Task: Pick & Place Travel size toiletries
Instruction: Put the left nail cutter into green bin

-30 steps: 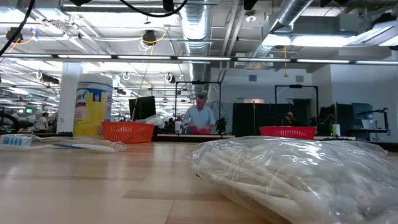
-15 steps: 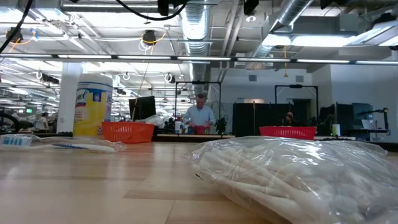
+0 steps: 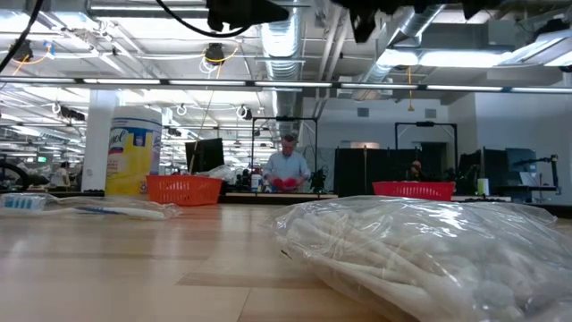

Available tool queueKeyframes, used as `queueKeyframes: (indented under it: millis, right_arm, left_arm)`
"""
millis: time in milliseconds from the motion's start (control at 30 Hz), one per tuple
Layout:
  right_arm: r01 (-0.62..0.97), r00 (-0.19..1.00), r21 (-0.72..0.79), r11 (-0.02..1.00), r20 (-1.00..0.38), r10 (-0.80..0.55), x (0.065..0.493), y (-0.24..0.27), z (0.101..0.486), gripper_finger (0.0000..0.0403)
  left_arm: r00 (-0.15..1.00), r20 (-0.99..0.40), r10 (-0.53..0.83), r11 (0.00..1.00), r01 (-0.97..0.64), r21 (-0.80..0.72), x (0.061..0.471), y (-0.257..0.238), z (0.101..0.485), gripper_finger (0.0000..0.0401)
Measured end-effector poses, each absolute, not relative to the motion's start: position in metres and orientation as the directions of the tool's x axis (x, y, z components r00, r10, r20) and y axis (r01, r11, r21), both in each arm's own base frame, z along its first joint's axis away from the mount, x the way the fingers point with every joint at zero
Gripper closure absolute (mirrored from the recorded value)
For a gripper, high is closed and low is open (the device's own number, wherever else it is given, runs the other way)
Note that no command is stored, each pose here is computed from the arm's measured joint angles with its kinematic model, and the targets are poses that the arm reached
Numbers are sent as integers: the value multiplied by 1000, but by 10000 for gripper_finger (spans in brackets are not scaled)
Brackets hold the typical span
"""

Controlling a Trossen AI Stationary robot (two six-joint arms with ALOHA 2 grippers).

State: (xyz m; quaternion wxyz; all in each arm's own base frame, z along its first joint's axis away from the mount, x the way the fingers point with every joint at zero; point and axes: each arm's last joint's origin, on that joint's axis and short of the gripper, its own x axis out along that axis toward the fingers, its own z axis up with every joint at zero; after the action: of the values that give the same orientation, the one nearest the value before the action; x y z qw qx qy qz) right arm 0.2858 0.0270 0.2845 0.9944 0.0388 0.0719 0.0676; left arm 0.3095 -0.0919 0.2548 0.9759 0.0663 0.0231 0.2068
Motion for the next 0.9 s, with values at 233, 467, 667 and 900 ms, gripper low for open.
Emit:
queueKeyframes:
  millis: [233, 467, 667, 900]
  right_arm:
    - [-38, 929, 225, 973, -352, 118, 273, 21, 270, 397]
    - [76, 828, 358, 931, -543, 141, 253, 29, 260, 396]
    - [223, 692, 466, 856, -694, 198, 231, 50, 249, 397]
    - [421, 565, 571, 705, -773, 288, 202, 87, 247, 397]
  left_arm:
    - [910, -34, 413, 890, -395, 227, 310, -91, 253, 80]
    - [868, 21, 496, 830, -481, 283, 306, -71, 270, 93]
    - [828, 118, 548, 796, -559, 231, 286, -45, 308, 99]
    - [784, 258, 565, 797, -599, 73, 248, -21, 355, 99]
